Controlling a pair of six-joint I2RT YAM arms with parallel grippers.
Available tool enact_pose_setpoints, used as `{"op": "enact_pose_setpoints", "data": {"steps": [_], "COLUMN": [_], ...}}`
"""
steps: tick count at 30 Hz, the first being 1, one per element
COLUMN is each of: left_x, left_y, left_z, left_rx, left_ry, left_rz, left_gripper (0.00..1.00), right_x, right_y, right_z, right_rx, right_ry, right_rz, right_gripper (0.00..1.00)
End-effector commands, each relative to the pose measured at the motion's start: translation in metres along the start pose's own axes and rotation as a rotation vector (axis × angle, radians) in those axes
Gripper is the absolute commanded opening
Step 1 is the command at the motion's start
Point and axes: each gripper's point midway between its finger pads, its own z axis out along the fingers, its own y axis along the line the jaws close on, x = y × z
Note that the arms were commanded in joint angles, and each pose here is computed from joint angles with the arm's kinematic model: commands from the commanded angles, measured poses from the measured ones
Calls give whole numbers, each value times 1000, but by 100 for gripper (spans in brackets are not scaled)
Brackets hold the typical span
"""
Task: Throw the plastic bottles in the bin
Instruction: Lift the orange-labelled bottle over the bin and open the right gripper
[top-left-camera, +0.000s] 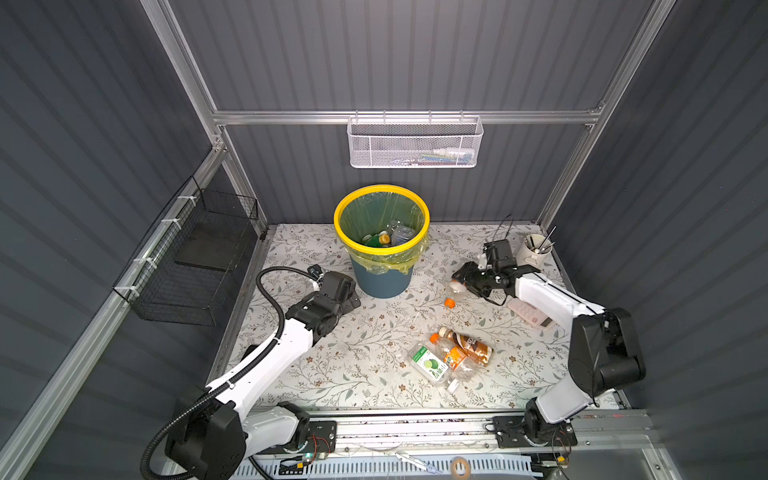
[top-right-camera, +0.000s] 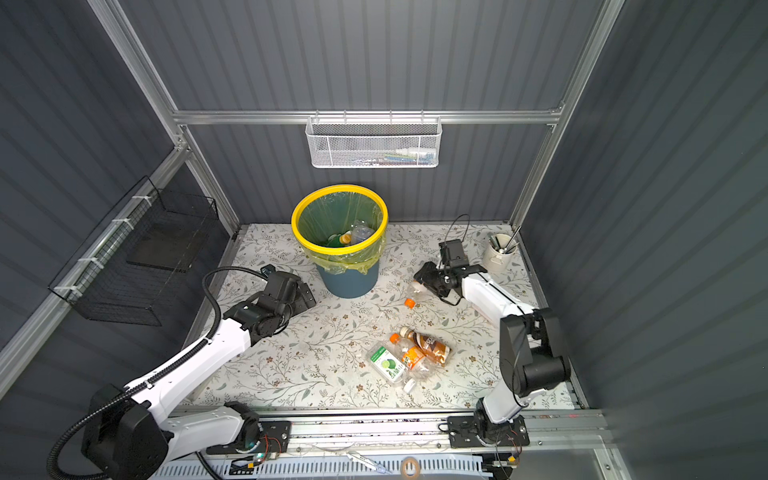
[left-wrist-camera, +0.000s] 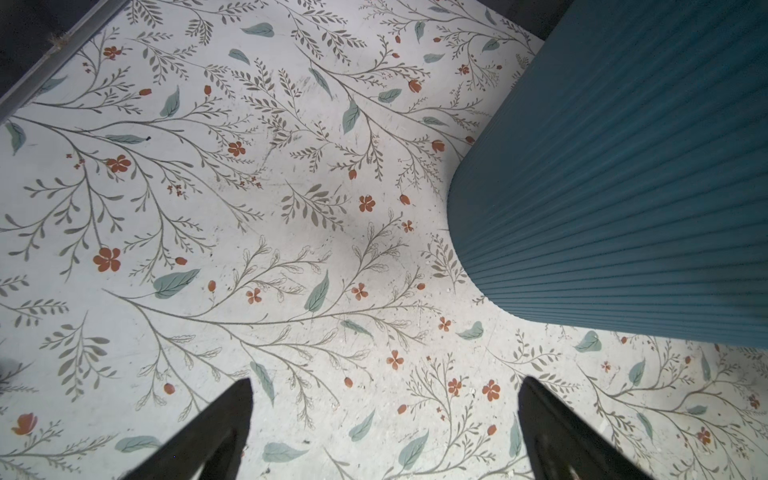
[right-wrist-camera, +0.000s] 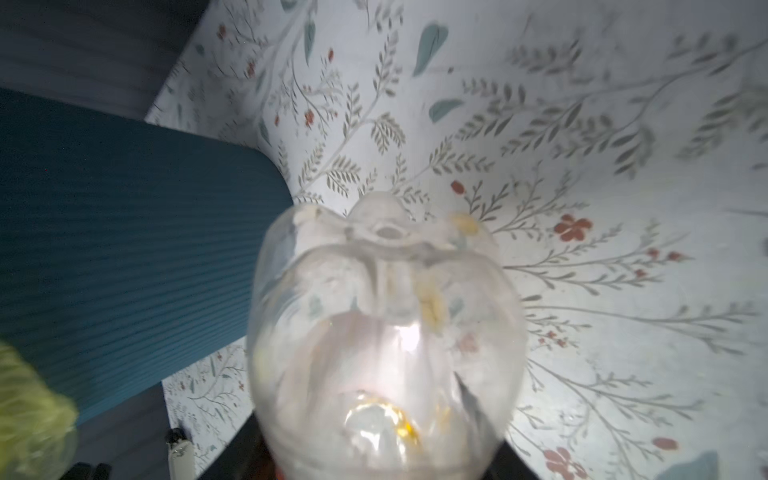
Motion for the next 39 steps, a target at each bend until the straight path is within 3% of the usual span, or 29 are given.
{"op": "enact_pose_setpoints", "data": {"steps": [1, 5, 7, 10, 15, 17, 18, 19, 20, 21, 24, 32, 39], "left_x": [7, 13, 14, 14, 17, 18, 19, 19, 20, 19, 16, 14, 14], "left_y": [0, 3, 2, 1, -3, -6, -7, -9, -10, -11, -12, -17, -26], "left_z": [4, 8, 8, 9, 12, 13, 14, 14, 14, 13, 11, 7, 4], "left_rx": [-2, -9, -7, 2, -12, -13, -11, -4, -1, 5, 14, 50, 128], "left_ry": [21, 39, 42, 45, 85, 105, 113, 117, 118, 118, 109, 99, 79], "left_rz": [-20, -23, -26, -28, -6, 0, 2, 1, 0, -1, -4, -23, -22], "left_gripper": [100, 100, 99, 99, 100, 100, 99, 99, 99, 99, 99, 99, 100], "right_x": [-21, -48, -58, -81, -83, -86, -89, -92, -95, -97, -99, -109, -66], "right_y": [7, 27, 56, 127, 259, 291, 302, 308, 307, 304, 294, 249, 132], "right_z": [-34, -69, -84, -109, -125, -123, -121, -119, -115, -112, -112, -169, -142], "right_rx": [-29, -50, -138, -310, -488, -555, -581, -591, -590, -578, -537, -490, -273], "right_ry": [-54, -115, -119, -129, -73, -53, -60, -66, -66, -69, -107, -301, -268], "right_rz": [-20, -49, -69, -140, -367, -388, -398, -396, -389, -391, -404, -400, -306], "right_gripper": [54, 55, 54, 52, 56, 61, 67, 80, 98, 99, 99, 99, 99]}}
